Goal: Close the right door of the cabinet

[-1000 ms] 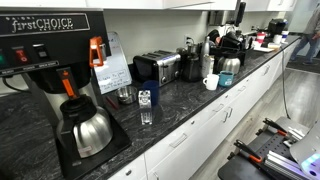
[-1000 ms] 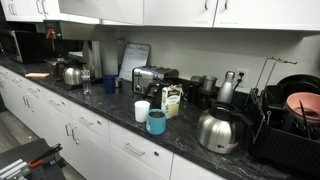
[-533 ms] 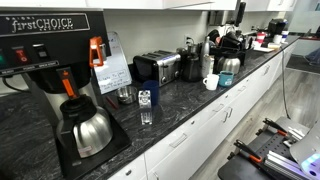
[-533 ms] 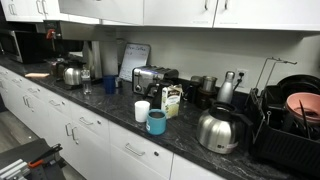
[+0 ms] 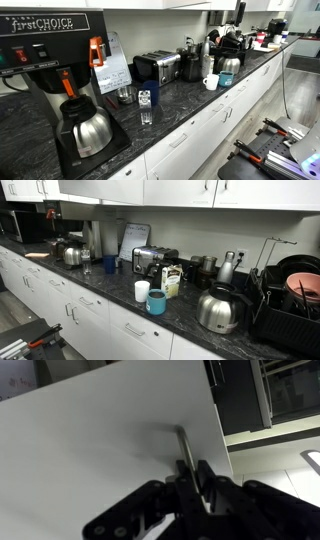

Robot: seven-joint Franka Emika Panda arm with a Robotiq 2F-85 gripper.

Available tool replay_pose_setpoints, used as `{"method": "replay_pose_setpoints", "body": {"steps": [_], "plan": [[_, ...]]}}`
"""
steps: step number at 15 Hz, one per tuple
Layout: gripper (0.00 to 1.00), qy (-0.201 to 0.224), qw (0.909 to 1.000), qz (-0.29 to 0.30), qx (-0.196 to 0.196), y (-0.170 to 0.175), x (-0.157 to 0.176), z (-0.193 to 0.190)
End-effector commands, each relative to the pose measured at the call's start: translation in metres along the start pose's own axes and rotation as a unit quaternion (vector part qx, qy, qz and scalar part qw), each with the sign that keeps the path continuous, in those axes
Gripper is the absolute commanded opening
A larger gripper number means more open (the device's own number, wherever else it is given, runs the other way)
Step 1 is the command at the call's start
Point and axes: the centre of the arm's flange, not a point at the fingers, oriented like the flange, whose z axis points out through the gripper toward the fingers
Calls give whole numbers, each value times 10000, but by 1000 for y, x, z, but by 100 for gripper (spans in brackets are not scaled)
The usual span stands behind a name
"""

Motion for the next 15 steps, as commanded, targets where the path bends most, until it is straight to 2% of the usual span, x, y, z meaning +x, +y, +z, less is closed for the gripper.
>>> {"method": "replay_pose_setpoints", "body": {"steps": [1,9,15], "plan": [[4,108,9998,-25,172,-2,16,20],[4,106,9998,-166,69,-14,37,63],[4,112,9994,-187,-263,-8,44,105]]}}
